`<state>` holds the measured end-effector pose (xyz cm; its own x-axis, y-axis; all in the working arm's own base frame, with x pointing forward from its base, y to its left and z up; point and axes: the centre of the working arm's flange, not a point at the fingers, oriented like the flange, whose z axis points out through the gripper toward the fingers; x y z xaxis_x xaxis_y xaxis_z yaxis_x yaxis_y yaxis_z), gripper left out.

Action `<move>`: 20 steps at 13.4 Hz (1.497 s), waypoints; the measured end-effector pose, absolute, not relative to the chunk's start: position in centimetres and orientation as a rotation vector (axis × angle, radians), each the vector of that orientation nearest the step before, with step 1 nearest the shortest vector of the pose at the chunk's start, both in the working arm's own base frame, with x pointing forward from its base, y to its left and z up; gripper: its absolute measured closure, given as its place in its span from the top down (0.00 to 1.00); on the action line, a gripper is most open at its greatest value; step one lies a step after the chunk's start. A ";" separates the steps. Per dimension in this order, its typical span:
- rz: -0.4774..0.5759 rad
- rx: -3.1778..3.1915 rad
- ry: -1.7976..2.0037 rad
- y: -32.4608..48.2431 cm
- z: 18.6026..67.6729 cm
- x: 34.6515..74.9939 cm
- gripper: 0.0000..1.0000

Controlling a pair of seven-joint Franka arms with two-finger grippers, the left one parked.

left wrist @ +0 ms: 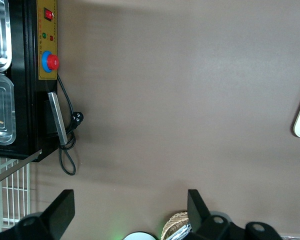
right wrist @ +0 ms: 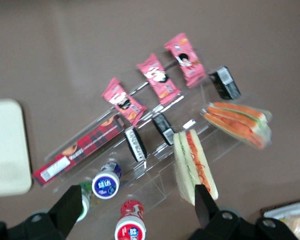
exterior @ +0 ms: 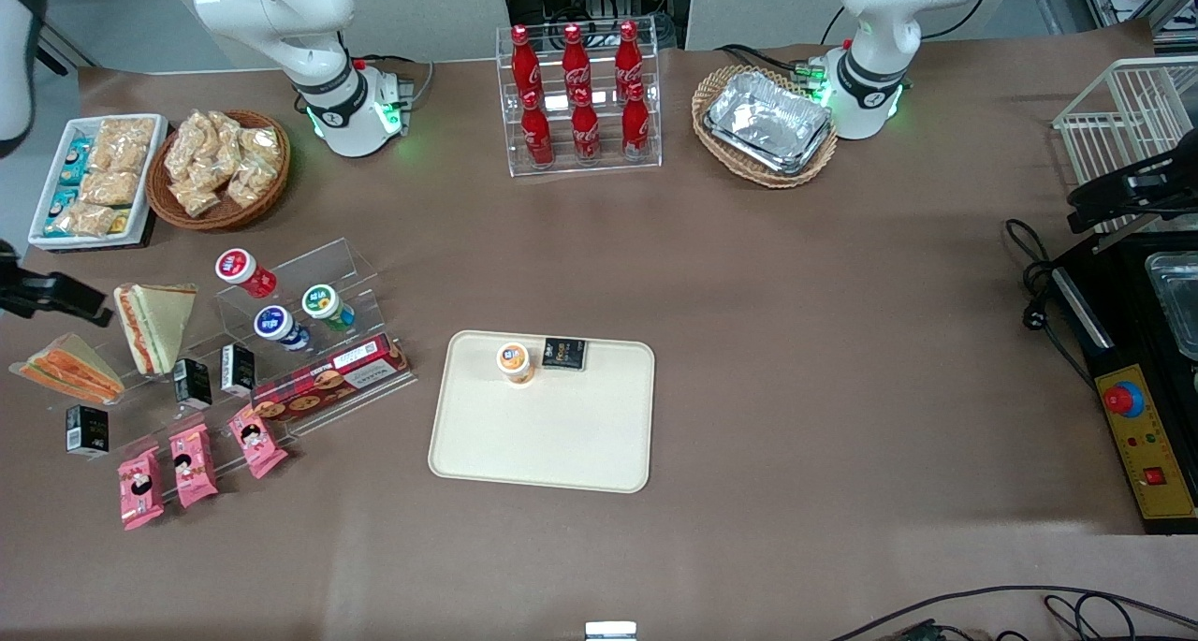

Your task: Place sandwich on tray

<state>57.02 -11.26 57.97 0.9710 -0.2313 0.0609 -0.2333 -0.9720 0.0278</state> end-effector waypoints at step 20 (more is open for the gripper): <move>0.030 2.172 -2.199 -25.3 51.1 57.4 1.00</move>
